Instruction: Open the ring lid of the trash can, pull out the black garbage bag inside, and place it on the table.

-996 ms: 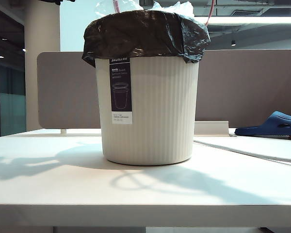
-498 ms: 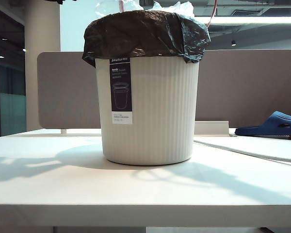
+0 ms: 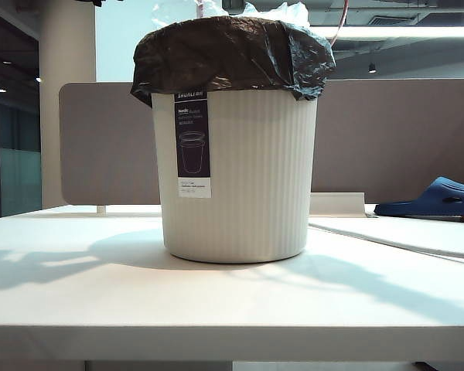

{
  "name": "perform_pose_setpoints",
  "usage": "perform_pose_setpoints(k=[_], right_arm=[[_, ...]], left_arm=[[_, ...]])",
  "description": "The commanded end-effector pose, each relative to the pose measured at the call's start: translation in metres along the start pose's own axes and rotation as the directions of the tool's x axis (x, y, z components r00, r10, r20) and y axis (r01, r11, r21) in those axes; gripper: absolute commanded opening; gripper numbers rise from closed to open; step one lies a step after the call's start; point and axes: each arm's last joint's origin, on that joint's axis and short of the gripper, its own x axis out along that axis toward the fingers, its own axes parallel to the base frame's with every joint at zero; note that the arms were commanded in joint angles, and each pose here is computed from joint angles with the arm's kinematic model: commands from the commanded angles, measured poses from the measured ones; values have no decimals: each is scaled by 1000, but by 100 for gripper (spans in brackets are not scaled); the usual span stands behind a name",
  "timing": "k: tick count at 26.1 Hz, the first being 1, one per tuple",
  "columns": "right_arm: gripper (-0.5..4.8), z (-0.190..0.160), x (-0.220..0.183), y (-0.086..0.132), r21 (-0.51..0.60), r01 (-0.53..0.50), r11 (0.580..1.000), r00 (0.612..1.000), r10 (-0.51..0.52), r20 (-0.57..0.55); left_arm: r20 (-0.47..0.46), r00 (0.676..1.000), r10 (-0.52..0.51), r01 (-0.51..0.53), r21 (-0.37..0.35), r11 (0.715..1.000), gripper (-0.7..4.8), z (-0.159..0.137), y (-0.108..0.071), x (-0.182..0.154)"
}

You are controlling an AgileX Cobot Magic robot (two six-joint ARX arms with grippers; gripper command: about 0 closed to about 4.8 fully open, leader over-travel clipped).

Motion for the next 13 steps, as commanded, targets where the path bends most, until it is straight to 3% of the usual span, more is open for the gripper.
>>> perform_pose_setpoints(k=[1,13], right_arm=[[-1,2,4,-8,6,25,1000,999,-25,20],[-1,-16,20,-24,-9,72,997,997,-72,-11]], left_arm=[[-3,999,-34,34,7,999,341,3,-3,0],[-22,999,-48,49,3,999,341,1,-3,0]])
